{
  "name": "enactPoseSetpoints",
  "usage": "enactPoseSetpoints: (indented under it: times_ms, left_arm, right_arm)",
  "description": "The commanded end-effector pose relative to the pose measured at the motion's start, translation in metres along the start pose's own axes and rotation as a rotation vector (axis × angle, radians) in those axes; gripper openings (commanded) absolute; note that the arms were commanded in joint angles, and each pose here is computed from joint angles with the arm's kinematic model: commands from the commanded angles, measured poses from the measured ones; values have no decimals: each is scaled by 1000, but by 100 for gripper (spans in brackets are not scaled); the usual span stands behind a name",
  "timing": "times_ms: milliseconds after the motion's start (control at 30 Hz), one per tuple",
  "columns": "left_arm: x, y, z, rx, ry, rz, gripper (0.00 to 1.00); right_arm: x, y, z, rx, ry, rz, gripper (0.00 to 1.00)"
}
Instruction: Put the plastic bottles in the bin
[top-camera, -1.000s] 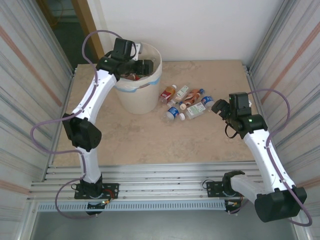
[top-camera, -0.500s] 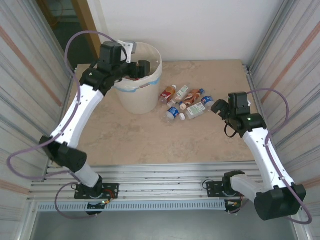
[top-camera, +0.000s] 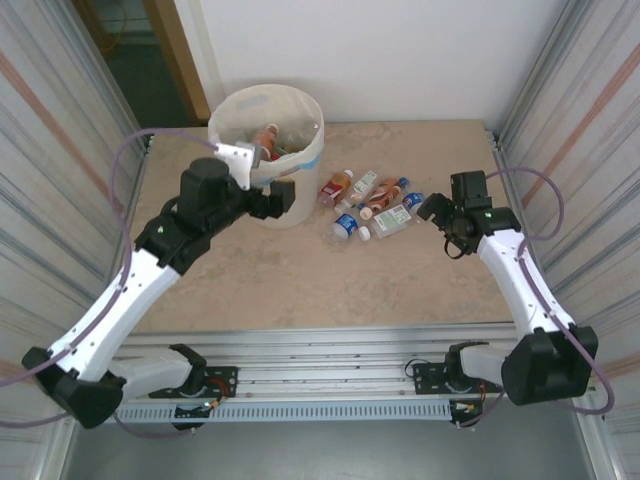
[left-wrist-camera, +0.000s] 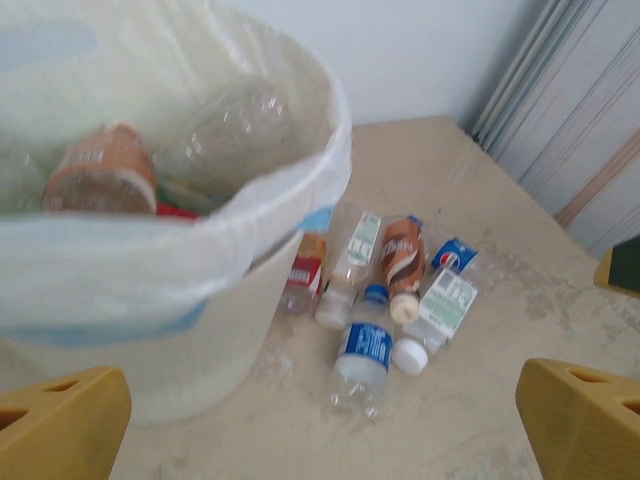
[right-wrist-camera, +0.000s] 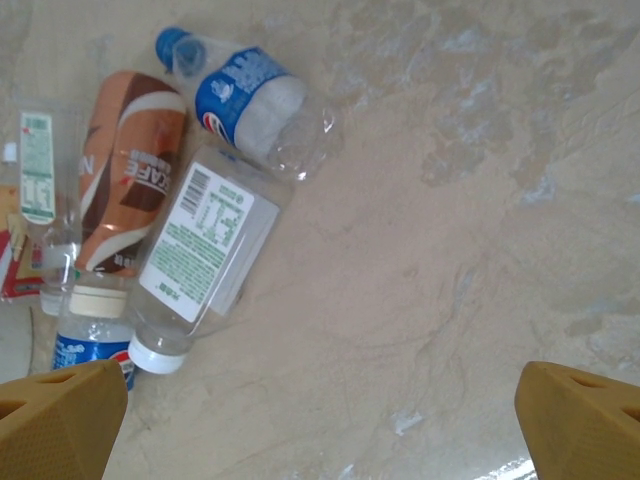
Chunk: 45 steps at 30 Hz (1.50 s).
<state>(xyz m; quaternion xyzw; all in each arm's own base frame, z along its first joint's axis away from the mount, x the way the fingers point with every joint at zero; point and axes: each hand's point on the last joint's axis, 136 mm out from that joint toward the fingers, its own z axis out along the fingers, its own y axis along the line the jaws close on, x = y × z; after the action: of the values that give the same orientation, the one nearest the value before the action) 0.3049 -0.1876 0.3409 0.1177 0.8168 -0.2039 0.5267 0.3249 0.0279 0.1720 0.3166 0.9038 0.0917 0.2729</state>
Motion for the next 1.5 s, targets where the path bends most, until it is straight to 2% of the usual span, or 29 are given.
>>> enactPoseSetpoints:
  times_ms: [0,233,333,400,600,833,1467]
  left_arm:
    - [13,15,-7,-53,-42,-93,99]
    - [74,48,-16,-165,-16,-209,99]
    - [90,59,-20,-205,-13,-232,99]
    - [96,65,-25,-229,-13,-235,99]
    - [99,73,-36,-257,-30,-246,99]
    - [99,75,-35,-257,-30,-258,99]
    - [101,74,-31,-247,-23,-291,99]
  right_arm:
    - [-2,14,10,-30,19,-2,98]
    - [1,28,45,8,60,-38,98]
    - [-10,36,59,21,64,-102,98]
    - [-22,44,69,-5,111,-152,99]
    - [-45,54,97,-64,224,-340,100]
    - [-57,43,128,34,271,-520,98]
    - [-43,25,183,112,355,-537,86]
